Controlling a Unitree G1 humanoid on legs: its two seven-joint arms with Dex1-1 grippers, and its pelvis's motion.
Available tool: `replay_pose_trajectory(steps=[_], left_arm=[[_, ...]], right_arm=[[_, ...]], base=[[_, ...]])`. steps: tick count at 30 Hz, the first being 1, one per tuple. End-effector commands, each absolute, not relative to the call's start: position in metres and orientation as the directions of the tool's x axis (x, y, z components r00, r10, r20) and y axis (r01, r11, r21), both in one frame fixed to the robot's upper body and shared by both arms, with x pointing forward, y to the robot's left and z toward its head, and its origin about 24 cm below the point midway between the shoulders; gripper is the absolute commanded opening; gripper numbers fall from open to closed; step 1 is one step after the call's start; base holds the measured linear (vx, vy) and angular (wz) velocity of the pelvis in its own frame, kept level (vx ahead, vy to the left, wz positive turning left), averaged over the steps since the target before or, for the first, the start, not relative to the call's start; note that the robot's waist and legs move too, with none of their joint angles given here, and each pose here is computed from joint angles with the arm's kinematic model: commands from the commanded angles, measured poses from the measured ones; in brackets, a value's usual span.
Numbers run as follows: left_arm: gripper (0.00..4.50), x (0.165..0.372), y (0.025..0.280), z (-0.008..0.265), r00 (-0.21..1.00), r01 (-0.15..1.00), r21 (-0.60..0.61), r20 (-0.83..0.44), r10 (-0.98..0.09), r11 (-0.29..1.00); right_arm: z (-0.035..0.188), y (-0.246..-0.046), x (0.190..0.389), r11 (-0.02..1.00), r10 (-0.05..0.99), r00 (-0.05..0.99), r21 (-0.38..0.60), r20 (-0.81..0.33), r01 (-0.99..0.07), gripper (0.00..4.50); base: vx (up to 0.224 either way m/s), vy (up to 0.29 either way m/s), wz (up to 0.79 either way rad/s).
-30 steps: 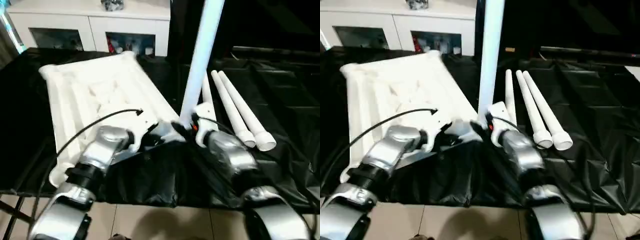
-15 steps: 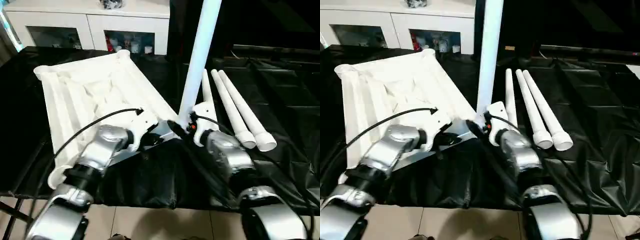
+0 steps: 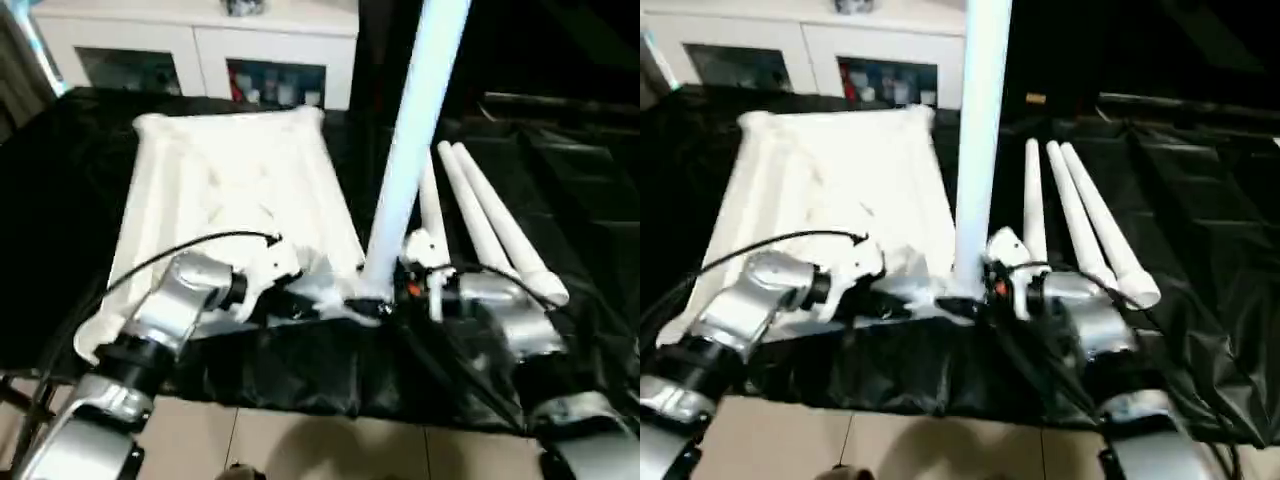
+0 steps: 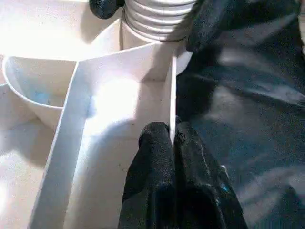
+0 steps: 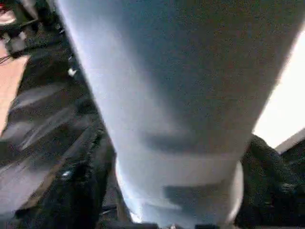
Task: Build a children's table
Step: Rotate leg to tighten
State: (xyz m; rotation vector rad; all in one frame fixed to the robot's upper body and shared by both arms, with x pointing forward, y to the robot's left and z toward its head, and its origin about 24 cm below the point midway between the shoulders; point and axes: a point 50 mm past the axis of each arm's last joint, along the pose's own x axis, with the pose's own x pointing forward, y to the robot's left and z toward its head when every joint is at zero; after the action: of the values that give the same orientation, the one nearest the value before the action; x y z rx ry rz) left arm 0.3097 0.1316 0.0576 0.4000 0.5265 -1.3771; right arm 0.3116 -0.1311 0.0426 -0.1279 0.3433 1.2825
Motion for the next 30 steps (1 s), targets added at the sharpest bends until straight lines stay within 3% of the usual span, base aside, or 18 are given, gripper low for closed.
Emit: replay_pose_trajectory(steps=[1,12,13,14,16,19,27,28,30], left_arm=[[0.00,0.310,0.119,0.065,0.067,0.996,-0.015,-0.538,-0.840,0.090],[0.00,0.312,0.127,0.065,0.068,0.994,-0.029,-0.550,-0.832,0.101],[0.00,0.315,0.126,0.065,0.102,0.991,-0.022,-0.539,-0.836,0.135],[0.00,0.322,0.121,0.066,0.197,0.974,0.003,-0.519,-0.832,0.228],[0.00,0.327,0.118,0.066,0.255,0.957,0.015,-0.512,-0.820,0.288],[0.00,0.335,0.106,0.066,0.389,0.904,0.040,-0.495,-0.777,0.427],[0.00,0.331,0.081,0.066,0.417,0.894,0.054,-0.460,-0.784,0.444],[0.00,0.331,0.080,0.066,0.408,0.899,0.053,-0.458,-0.790,0.434],[0.00,0.331,0.079,0.066,0.402,0.903,0.054,-0.455,-0.795,0.426]], right_arm=[[0.037,-0.113,0.300,0.148,0.936,0.097,0.128,-0.338,-0.981,3.07],[0.036,-0.109,0.296,0.108,0.942,0.048,0.166,-0.333,-0.980,2.76],[0.035,-0.107,0.297,0.153,0.940,0.093,0.160,-0.329,-0.975,2.76],[0.029,-0.102,0.305,0.296,0.915,0.235,0.147,-0.327,-0.944,2.76],[0.026,-0.100,0.310,0.373,0.891,0.315,0.130,-0.328,-0.919,2.75],[0.018,-0.089,0.323,0.609,0.772,0.544,0.133,-0.330,-0.782,2.75],[0.019,-0.064,0.332,0.734,0.672,0.680,0.144,-0.295,-0.663,2.74],[0.021,-0.065,0.333,0.739,0.666,0.690,0.129,-0.284,-0.661,3.30],[0.022,-0.065,0.335,0.742,0.664,0.696,0.123,-0.273,-0.659,3.44]], base=[[0.000,0.000,0.00],[0.000,0.000,0.00],[0.000,0.000,0.00],[0.000,0.000,0.00],[0.000,0.000,0.00],[0.000,0.000,0.00],[0.000,0.000,0.00],[0.000,0.000,0.00],[0.000,0.000,0.00]])
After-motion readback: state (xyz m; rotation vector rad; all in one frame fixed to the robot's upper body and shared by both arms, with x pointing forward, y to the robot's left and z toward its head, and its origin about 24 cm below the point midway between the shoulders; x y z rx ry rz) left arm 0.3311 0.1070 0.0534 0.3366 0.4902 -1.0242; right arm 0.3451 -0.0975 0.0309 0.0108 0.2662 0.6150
